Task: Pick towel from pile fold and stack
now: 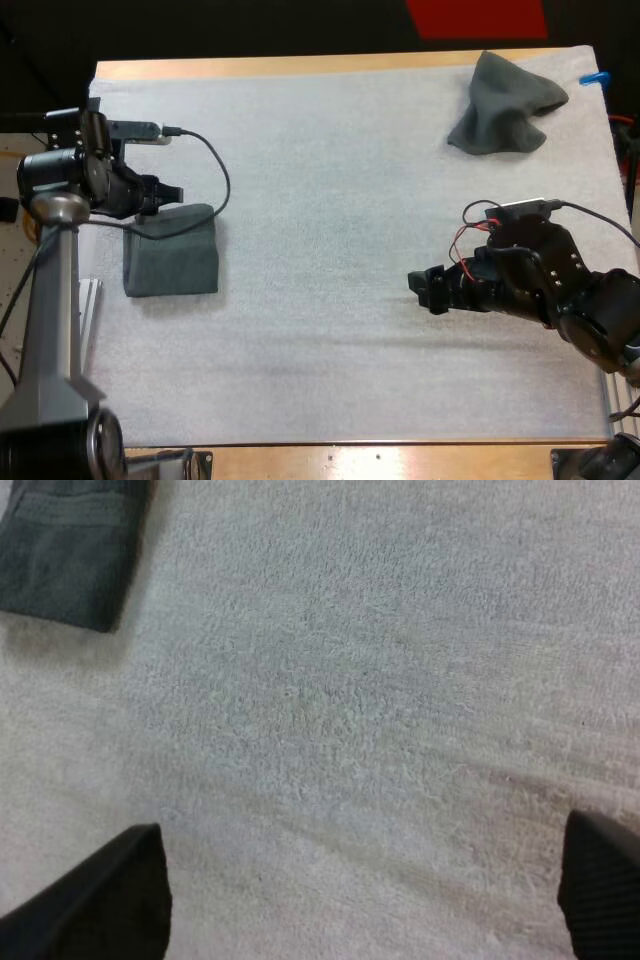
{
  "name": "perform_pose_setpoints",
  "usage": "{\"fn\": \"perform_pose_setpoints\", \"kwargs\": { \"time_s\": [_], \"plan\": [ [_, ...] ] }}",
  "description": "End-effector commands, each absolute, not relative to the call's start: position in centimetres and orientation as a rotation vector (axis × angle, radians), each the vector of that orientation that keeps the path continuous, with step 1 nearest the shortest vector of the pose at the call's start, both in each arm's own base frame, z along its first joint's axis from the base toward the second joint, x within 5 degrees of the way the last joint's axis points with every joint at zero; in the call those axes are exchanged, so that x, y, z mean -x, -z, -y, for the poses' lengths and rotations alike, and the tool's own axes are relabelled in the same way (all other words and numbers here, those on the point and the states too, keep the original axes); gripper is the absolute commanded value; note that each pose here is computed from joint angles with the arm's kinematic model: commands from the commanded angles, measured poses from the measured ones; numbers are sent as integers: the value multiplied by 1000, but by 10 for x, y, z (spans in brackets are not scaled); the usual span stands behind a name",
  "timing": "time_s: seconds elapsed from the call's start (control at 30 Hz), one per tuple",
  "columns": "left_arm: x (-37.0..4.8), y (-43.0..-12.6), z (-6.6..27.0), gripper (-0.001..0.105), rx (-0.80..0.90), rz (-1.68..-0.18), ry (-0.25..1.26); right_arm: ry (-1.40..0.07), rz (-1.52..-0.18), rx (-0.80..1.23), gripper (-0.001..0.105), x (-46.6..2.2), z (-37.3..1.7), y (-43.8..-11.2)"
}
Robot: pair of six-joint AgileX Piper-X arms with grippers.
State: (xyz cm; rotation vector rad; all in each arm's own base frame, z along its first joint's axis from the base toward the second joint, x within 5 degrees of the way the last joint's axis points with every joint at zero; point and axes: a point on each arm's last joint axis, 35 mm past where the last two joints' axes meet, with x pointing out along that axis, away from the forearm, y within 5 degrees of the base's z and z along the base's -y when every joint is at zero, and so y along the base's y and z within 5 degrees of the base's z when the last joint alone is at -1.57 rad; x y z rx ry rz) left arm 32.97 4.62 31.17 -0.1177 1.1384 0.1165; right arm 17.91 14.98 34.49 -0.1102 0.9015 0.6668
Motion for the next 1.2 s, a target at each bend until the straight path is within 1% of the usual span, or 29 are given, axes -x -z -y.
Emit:
{"fn": "perform_pose_setpoints", "kwargs": {
  "time_s": [0.0, 0.13, 0.17, 0.3, 0.4, 0.43, 0.53, 0.7, 0.77, 0.83, 0.97, 1.07, 1.17],
  "plan": [
    [-323, -325, -36, 48, 114, -1108, -93, -680, -882, 102, 77, -179, -150, -347],
    [-310, -347, -9, 48, 73, -1048, -22, -664, -856, 88, 77, -185, -150, -341],
    [-303, -356, 8, 48, 50, -1018, 25, -645, -855, 72, 77, -192, -146, -335],
    [-292, -367, 37, 48, 17, -988, 117, -623, -862, 46, 77, -212, -133, -328],
    [-285, -371, 58, 48, -17, -974, 188, -584, -848, 51, 77, -227, -114, -325],
    [-282, -372, 65, 48, -29, -970, 210, -550, -842, 56, 77, -232, -103, -325],
    [-277, -376, 72, 48, -43, -956, 235, -465, -836, 53, 77, -242, -73, -324],
    [-265, -390, 64, 48, -52, -904, 229, -379, -867, 36, 77, -247, -26, -321],
    [-258, -399, 55, 48, -58, -868, 217, -320, -883, 35, 77, -243, -9, -322],
    [-251, -407, 45, 48, -52, -837, 176, -299, -872, 49, 77, -238, 0, -326],
    [-236, -422, 19, 48, -56, -775, 93, -296, -821, 139, 77, -222, 3, -339],
    [-221, -429, -4, 48, -57, -738, 18, -293, -780, 156, 77, -209, 3, -350],
    [-201, -431, -20, 48, -15, -707, -47, -290, -752, 162, 77, -198, 2, -357]
  ]
}}
